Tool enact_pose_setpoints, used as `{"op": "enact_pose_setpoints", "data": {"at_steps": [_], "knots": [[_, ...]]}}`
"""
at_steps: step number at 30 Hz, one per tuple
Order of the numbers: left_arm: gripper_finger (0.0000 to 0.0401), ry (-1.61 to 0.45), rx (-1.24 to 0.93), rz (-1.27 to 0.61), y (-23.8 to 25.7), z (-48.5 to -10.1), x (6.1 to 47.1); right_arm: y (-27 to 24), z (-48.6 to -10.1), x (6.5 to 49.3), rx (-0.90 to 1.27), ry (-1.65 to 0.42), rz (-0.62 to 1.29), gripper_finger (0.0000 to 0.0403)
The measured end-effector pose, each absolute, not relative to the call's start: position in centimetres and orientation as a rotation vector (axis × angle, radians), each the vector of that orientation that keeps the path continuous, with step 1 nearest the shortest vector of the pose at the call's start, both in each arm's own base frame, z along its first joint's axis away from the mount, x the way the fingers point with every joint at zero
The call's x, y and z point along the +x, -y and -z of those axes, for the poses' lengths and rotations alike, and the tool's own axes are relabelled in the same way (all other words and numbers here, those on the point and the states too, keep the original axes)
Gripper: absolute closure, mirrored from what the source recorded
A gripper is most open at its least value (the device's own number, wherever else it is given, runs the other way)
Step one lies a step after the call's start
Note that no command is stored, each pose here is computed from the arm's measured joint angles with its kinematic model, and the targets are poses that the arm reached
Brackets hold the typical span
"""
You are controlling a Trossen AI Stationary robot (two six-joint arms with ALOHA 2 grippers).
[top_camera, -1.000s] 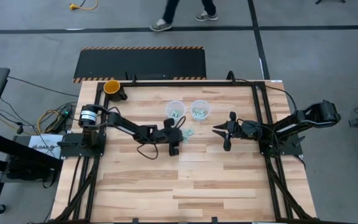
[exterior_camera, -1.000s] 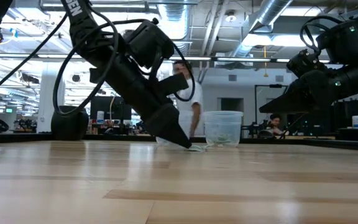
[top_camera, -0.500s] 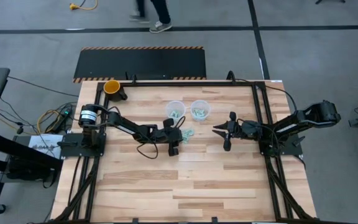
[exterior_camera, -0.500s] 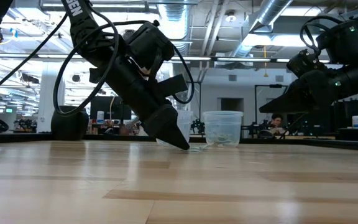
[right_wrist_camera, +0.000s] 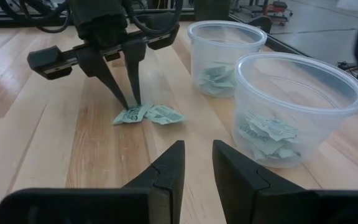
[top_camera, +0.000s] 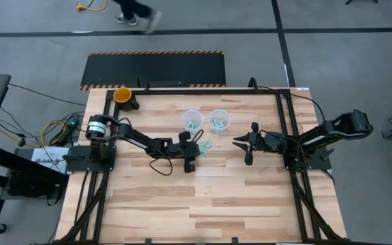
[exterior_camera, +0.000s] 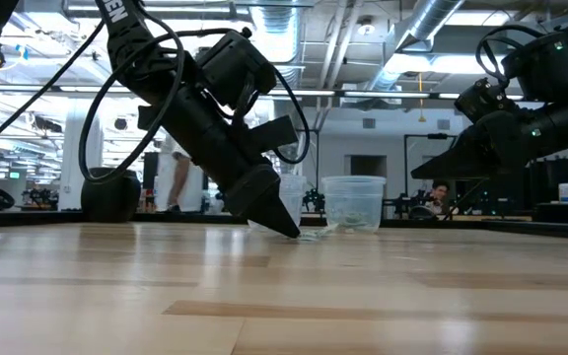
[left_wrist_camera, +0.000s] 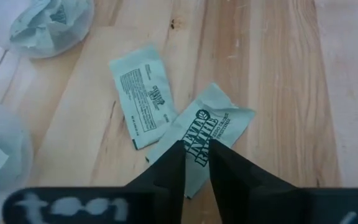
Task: Pick and place items into bin
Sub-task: Put the green stevia packet into the left transparent bin
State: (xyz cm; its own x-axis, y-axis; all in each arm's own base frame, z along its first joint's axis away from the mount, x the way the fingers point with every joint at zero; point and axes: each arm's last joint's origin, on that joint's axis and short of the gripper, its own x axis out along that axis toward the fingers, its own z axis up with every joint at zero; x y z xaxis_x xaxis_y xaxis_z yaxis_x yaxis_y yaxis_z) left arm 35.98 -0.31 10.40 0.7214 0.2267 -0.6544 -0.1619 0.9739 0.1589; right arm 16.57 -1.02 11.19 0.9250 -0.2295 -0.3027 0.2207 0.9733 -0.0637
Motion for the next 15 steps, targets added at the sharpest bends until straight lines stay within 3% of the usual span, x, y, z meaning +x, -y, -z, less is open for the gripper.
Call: {"op": "enact_pose_setpoints", "data": {"at_steps": [10,15], "knots": [[0.0397,-0.733,0.092,-0.216,0.31,-10.42,35.98,1.03,-11.20,16.57,-0.029,-0.314,0.231,0.0327],[0.0399,-0.732,0.092,-0.216,0.31,-10.43,35.98,1.02,-11.20,16.57,-0.029,-0.314,0.231,0.0327]]}}
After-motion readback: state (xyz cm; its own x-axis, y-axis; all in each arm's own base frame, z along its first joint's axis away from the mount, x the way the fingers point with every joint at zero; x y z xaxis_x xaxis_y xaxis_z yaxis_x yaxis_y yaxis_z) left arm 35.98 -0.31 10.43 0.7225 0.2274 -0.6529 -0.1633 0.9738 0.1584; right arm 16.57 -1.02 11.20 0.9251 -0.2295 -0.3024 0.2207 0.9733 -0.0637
